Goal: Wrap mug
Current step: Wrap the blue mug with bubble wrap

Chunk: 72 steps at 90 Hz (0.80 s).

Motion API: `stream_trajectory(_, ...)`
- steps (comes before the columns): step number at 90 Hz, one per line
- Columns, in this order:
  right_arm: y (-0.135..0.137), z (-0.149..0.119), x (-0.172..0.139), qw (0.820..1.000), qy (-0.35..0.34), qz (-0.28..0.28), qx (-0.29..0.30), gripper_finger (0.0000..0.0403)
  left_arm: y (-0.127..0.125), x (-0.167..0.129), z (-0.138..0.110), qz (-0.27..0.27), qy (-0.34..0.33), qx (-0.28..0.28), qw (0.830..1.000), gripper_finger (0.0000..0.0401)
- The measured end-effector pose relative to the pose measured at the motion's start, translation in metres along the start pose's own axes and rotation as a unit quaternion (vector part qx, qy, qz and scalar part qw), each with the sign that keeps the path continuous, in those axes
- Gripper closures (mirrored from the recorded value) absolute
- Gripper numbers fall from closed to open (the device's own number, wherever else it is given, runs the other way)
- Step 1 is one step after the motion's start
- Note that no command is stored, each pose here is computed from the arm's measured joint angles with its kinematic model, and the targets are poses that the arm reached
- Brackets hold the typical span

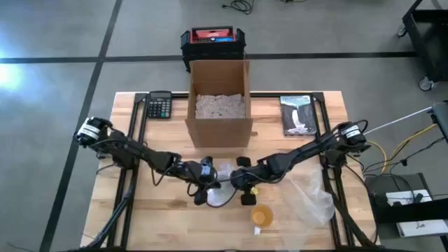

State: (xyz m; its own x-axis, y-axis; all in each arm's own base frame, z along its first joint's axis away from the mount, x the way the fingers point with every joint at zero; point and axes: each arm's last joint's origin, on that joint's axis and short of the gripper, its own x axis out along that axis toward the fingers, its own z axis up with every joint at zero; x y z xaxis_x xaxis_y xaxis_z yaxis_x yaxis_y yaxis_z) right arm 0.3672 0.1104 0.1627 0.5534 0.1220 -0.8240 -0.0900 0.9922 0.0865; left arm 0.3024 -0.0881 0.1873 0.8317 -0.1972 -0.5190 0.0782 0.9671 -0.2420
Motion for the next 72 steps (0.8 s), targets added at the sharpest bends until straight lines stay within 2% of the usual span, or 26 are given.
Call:
stream_trajectory(16,0.009,-0.003,0.01,1.0,0.013,0.001,-0.002,0.0396,0.0,0.0,0.0,0.004,-0.001,0.0,1.0,0.0401)
stream_trajectory(29,0.01,0.008,-0.012,0.999,0.046,-0.007,-0.023,0.0396,0.001,0.0,-0.001,0.011,0.005,0.0,1.0,0.0401)
stream_trajectory(37,0.013,0.025,-0.033,0.998,0.04,-0.007,-0.043,0.0396,0.002,0.0,-0.001,0.013,0.007,-0.003,1.0,0.0401)
stream_trajectory(49,0.015,0.048,-0.047,0.997,-0.03,-0.021,-0.072,0.0396,0.002,0.0,-0.001,0.013,0.007,-0.003,1.0,0.0401)
stream_trajectory(59,0.013,0.055,-0.04,0.994,-0.065,-0.031,-0.078,0.0396,0.002,0.0,-0.001,0.013,0.007,-0.004,1.0,0.0401)
stream_trajectory(72,0.003,0.044,-0.011,0.997,-0.016,-0.044,-0.066,0.0396,0.001,-0.002,0.001,0.013,0.007,-0.004,1.0,0.0401)
